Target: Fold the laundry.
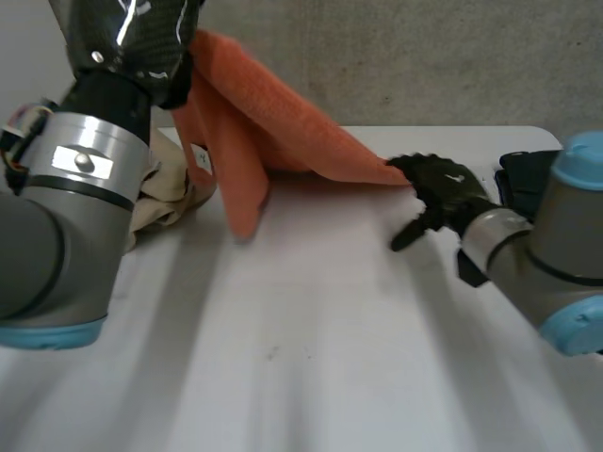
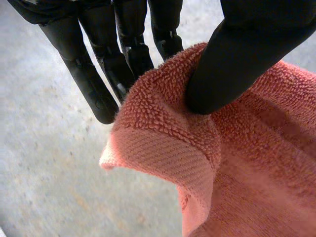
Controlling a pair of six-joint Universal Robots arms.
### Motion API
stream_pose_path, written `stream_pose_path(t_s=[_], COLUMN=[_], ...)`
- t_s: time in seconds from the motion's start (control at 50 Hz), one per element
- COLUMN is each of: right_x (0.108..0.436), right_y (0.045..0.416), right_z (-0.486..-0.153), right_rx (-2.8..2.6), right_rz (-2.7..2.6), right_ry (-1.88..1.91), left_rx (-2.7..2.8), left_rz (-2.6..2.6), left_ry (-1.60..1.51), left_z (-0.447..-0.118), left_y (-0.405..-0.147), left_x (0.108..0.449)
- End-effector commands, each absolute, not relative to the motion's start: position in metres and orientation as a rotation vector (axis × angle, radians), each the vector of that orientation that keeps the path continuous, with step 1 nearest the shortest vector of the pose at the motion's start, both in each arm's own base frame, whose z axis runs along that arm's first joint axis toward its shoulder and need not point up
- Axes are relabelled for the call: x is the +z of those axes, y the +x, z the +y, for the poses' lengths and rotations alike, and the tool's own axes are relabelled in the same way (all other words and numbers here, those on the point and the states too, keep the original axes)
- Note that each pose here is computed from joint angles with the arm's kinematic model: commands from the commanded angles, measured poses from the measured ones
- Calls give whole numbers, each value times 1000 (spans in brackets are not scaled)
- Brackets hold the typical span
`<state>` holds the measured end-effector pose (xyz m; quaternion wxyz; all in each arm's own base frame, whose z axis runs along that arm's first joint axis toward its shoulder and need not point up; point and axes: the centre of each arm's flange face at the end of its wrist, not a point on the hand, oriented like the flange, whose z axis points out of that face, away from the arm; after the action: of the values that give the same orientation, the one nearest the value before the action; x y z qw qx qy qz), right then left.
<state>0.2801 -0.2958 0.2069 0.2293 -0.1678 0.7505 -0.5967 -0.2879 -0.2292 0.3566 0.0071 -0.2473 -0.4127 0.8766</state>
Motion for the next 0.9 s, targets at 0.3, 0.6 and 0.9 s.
stream_pose_path(t_s=[0.3,0.6,0.9], right_x=[146,197,141], right_y=[337,274,285], right_z=[-304,-284,-279], right_rx=[-1675,-1448,-1246], right_rz=[2111,2103,2202], right_ry=[-472,-611,-622], left_rx=[2767,2742,2764], left_rz=[-1062,-1131,-1090], left_ry=[-713,-756,-729], left_z=[-159,-166,-162], left_y=[-276,-278,-275], left_x=[416,406,423])
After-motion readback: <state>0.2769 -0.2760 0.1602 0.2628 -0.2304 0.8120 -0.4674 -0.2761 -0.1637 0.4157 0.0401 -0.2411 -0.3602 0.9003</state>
